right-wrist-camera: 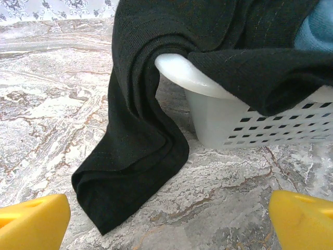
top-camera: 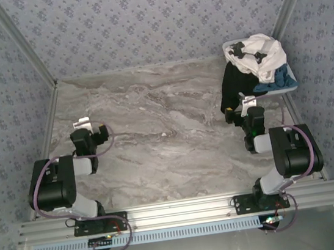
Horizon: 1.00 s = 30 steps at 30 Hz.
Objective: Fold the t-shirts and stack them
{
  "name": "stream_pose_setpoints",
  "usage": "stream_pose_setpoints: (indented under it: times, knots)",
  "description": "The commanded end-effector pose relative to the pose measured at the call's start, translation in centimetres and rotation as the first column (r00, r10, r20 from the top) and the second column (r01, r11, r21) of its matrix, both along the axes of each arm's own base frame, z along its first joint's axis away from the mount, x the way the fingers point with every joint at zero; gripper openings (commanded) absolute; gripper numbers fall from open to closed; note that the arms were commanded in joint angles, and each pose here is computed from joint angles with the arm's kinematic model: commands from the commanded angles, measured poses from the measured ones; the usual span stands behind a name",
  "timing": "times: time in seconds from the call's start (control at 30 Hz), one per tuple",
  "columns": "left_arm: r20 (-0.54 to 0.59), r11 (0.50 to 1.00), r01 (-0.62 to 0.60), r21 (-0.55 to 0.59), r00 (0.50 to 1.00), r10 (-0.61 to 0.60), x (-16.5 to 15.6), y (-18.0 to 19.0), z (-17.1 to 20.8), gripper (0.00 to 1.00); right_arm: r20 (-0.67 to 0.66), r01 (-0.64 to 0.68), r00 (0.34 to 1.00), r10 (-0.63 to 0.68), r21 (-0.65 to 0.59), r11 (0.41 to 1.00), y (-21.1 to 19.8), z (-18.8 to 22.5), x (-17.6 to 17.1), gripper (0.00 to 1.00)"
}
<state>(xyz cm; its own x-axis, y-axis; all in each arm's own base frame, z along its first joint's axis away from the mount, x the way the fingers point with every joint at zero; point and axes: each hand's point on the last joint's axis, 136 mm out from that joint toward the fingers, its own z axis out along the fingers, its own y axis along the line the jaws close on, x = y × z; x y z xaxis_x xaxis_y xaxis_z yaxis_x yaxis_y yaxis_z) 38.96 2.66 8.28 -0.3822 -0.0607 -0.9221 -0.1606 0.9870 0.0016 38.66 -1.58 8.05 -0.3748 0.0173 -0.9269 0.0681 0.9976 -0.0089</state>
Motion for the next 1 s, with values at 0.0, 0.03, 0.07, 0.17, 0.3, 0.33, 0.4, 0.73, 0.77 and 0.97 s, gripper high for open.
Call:
stream_pose_setpoints:
  times: [0.0,0.03,0.07,0.17,0.3,0.33,0.4,0.73,0.77,0.97]
  knots:
    - [0.016,1.0,0.018,0.011,1.0,-0.018,0.6,-0.2,0.7,0.98,0.015,0.021,1.0,-0.021,0.0,1.0,-0.4,0.5,0.4,1.0]
    - [0.015,1.0,0.017,0.011,1.0,-0.017,0.6,-0.2,0.7,0.98,0.015,0.02,1.0,-0.02,-0.001,1.0,-0.4,0.5,0.4,1.0]
    - [0.017,1.0,0.018,0.01,1.0,-0.018,0.6,-0.2,0.7,0.98,0.016,0.021,1.0,-0.02,-0.001,1.0,-0.4,0.5,0.4,1.0]
    - [0.017,1.0,0.018,0.011,1.0,-0.018,0.6,-0.2,0.7,0.98,0.016,0.021,1.0,-0.021,-0.001,1.0,-0.4,0.5,0.4,1.0]
    - [0.016,1.0,0.018,0.01,1.0,-0.018,0.6,-0.2,0.7,0.98,0.016,0.02,1.0,-0.02,-0.001,1.0,-0.4,0.6,0.4,1.0]
    - [0.017,1.0,0.018,0.01,1.0,-0.018,0.6,-0.2,0.7,0.98,0.016,0.02,1.0,-0.02,-0.001,1.0,-0.4,0.6,0.4,1.0]
    - [0.017,1.0,0.017,0.01,1.0,-0.017,0.6,-0.2,0.7,0.98,0.015,0.02,1.0,-0.02,-0.001,1.0,-0.4,0.5,0.4,1.0]
    - [0.036,1.0,0.005,0.017,0.999,-0.005,0.3,-0.1,1.5,0.98,0.067,0.076,0.995,-0.074,-0.03,0.997,-1.3,1.8,-0.4,1.0]
    - [0.03,0.999,-0.028,0.046,0.999,0.027,0.0,0.1,2.5,0.98,0.094,0.124,0.989,-0.118,-0.058,0.991,-1.8,3.0,-1.1,1.0]
    - [0.226,0.986,-0.168,0.024,0.961,0.158,-1.0,-1.2,14.5,0.98,0.151,0.245,0.955,-0.255,0.081,0.966,-0.3,18.4,-3.0,1.0]
